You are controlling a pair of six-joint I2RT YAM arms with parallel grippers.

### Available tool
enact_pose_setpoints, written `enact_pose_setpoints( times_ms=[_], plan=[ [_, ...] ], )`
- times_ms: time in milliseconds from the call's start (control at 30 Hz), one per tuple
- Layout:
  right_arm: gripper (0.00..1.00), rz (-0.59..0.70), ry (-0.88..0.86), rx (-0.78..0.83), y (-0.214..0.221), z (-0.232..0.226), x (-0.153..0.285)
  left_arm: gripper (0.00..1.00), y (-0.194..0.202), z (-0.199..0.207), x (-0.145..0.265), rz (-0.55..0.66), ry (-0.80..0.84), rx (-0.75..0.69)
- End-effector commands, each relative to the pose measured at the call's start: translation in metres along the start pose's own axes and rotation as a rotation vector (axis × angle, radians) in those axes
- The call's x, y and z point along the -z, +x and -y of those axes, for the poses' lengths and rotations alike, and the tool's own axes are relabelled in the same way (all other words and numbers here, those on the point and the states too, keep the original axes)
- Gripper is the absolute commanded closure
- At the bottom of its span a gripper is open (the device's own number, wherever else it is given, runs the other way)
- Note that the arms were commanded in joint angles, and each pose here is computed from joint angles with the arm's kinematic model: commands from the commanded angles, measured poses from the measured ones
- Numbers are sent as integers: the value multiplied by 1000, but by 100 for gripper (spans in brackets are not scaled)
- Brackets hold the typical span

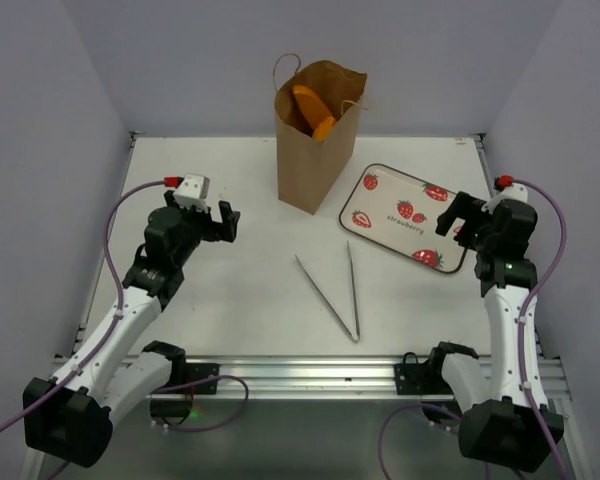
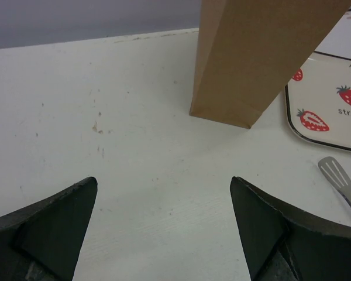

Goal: Take the fake bread out of the paper bag

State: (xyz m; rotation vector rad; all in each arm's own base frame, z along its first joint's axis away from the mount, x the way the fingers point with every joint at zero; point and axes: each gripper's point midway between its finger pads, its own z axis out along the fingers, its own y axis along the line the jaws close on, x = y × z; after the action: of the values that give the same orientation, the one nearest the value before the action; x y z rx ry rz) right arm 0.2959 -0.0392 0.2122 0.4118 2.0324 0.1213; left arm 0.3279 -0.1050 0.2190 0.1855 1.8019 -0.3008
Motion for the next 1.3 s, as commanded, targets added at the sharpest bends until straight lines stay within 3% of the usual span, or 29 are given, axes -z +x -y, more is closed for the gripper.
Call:
enact_pose_setpoints(
  times_ms=[0,400,467,533,633,800,833,967,1000,1033,1100,1133,1267],
  plan=[
    [1,72,-6,-9,-27,-5,8,0,-25,6,5,59,19,7],
    [1,66,-89,85,-14,-13,7,0,-27,5,6,65,15,6],
    [1,43,-171,166,2,-21,3,0,-28,5,7,68,14,7],
    [1,18,-407,358,22,-49,10,0,-30,3,8,76,3,18],
    [1,3,-555,453,40,-65,19,0,-40,5,7,77,3,38],
    [1,-22,-545,486,43,-61,20,0,-94,14,9,90,17,73],
    [1,-36,-560,485,46,-63,22,0,-131,21,16,152,37,76],
    [1,-41,-621,497,46,-71,31,0,-192,33,16,225,81,92],
    [1,-46,-644,493,47,-75,34,1,-191,40,1,199,118,100],
    [1,-43,-656,496,47,-77,35,2,-215,46,0,235,145,100],
    [1,-38,-675,497,47,-80,39,4,-212,58,-33,173,208,126],
    [1,-32,-692,504,47,-82,41,5,-234,65,-36,204,241,130],
    [1,-14,-712,513,47,-85,46,13,-227,84,-101,98,347,184]
  ],
)
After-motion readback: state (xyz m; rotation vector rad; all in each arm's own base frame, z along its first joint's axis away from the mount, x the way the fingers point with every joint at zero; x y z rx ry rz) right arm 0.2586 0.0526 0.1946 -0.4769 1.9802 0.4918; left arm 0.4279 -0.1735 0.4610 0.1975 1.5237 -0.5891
